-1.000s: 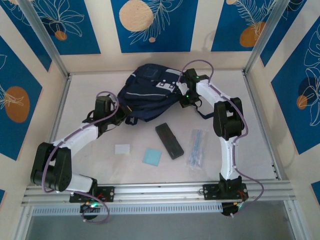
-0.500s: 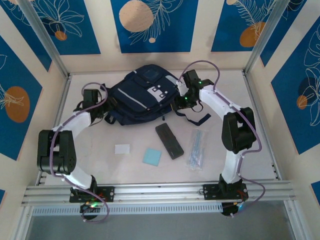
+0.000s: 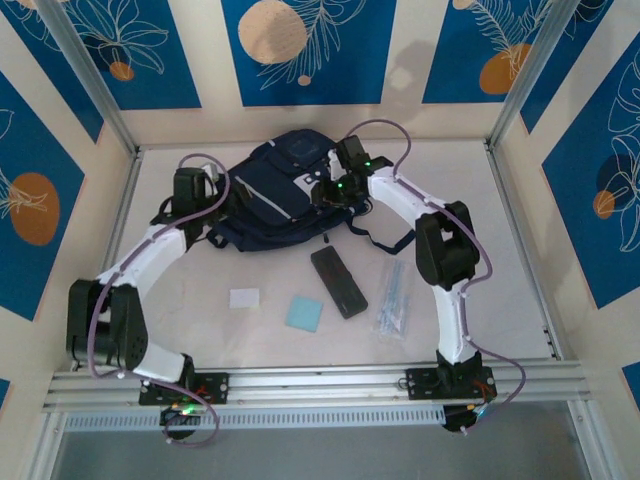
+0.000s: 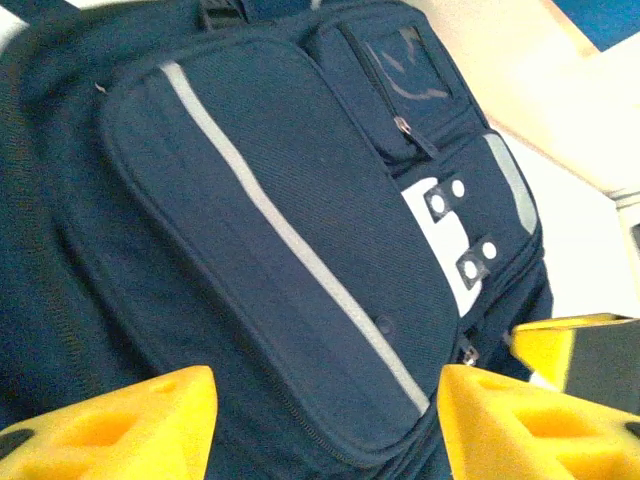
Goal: Pack the student bag
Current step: Rotate the student bag at the top-center of the table.
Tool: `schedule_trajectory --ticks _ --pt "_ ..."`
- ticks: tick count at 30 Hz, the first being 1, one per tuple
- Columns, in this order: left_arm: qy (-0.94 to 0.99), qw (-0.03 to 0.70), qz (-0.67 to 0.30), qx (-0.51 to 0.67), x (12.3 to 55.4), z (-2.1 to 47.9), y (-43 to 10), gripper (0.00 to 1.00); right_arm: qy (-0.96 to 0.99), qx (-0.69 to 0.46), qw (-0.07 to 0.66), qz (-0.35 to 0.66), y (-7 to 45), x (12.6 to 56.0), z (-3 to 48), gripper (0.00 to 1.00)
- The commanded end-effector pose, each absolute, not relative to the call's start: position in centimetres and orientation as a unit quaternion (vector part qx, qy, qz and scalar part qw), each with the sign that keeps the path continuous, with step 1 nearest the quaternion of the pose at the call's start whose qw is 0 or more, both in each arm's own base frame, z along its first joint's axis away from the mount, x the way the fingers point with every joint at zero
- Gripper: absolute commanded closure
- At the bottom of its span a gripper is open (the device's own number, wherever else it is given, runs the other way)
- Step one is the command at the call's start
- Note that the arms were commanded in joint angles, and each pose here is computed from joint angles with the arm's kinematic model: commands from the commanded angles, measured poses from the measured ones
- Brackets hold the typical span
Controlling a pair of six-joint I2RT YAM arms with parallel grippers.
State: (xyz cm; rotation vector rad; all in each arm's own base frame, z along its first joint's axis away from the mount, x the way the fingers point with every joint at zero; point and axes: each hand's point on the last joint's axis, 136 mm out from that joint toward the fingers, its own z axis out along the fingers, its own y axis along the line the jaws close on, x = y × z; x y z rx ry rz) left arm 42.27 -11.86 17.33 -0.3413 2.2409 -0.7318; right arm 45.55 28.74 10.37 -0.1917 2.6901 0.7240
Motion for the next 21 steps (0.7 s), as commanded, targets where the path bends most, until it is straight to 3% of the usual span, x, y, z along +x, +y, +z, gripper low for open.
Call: schedule_trajectory --ticks 1,4,12,17,19,21 --pt "0.880 0.337 -0.314 -0.114 42.9 14.7 -13.8 0.52 0.956 -0.025 0.186 0.227 28.4 46.8 9.5 0.56" --pt "0.901 0.306 -0.280 -0.126 43.0 11.2 -13.1 0.63 0.955 -0.012 0.181 0.233 28.7 47.1 8.1 0.55" --pt "0.924 0.252 -0.237 -0.161 41.9 3.8 -11.7 0.65 0.953 0.002 0.140 0.268 31.0 46.2 5.0 0.58" --pt "0.927 0.242 -0.236 -0.161 42.5 2.7 -11.8 0.65 0.952 0.038 0.135 0.273 30.2 47.0 4.0 0.69" --pt "0.928 0.242 -0.234 -0.158 42.8 2.5 -11.9 0.65 0.945 0.038 0.130 0.297 30.7 47.1 4.3 0.80" --pt "0.928 0.241 -0.241 -0.152 43.0 2.5 -12.2 0.64 0.936 0.025 0.127 0.328 31.6 46.7 5.4 0.81"
